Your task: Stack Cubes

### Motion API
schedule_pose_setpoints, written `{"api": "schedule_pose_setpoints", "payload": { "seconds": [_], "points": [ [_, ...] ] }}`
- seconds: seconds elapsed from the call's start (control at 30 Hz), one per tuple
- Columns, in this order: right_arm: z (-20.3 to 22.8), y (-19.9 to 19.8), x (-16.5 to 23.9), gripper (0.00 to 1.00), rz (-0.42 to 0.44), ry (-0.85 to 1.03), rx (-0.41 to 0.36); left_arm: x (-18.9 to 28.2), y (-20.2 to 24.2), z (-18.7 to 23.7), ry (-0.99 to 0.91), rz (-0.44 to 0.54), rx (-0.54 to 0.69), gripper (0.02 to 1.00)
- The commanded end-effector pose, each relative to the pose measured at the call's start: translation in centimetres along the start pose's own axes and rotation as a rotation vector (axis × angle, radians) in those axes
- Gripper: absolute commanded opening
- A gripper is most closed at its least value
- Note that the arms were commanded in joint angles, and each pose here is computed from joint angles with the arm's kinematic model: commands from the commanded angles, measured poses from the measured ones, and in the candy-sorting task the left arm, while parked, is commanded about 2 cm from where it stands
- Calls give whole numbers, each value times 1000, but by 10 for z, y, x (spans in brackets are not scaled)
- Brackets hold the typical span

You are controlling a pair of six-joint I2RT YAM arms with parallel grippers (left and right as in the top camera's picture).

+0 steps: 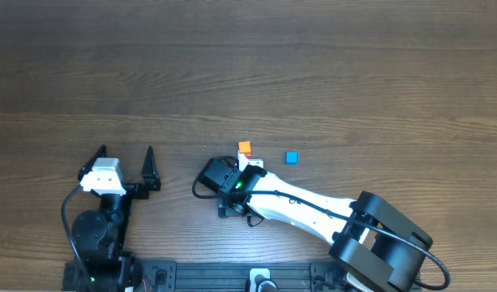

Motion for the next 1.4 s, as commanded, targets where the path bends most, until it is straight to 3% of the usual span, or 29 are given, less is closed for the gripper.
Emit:
{"api": "schedule_pose_setpoints", "payload": {
  "seconds": [0.03, 0.23, 0.57, 1.4],
  "points": [
    [-4, 5, 2, 860, 0, -23, -10, 0, 2, 2, 2, -12, -18, 1000],
    [-4, 5, 1, 693, 0, -23, -10, 0, 2, 2, 2, -12, -18, 1000],
    [-3, 10, 2, 529, -17, -32, 1, 0, 2, 2, 2, -12, -18, 1000],
    [-1, 19, -2, 450, -40, -36, 17, 0, 2, 2, 2, -12, -18, 1000]
  ]
}}
Point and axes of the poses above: each gripper's point midway between its finger pads, its own x axis back along the fingers, its own y axis along the line the jaws close on, z = x × y, the point moved 3 cm from there along x, back along the fingers, and after that the axes turned 1 degree about -x, right-handed, at the moved point
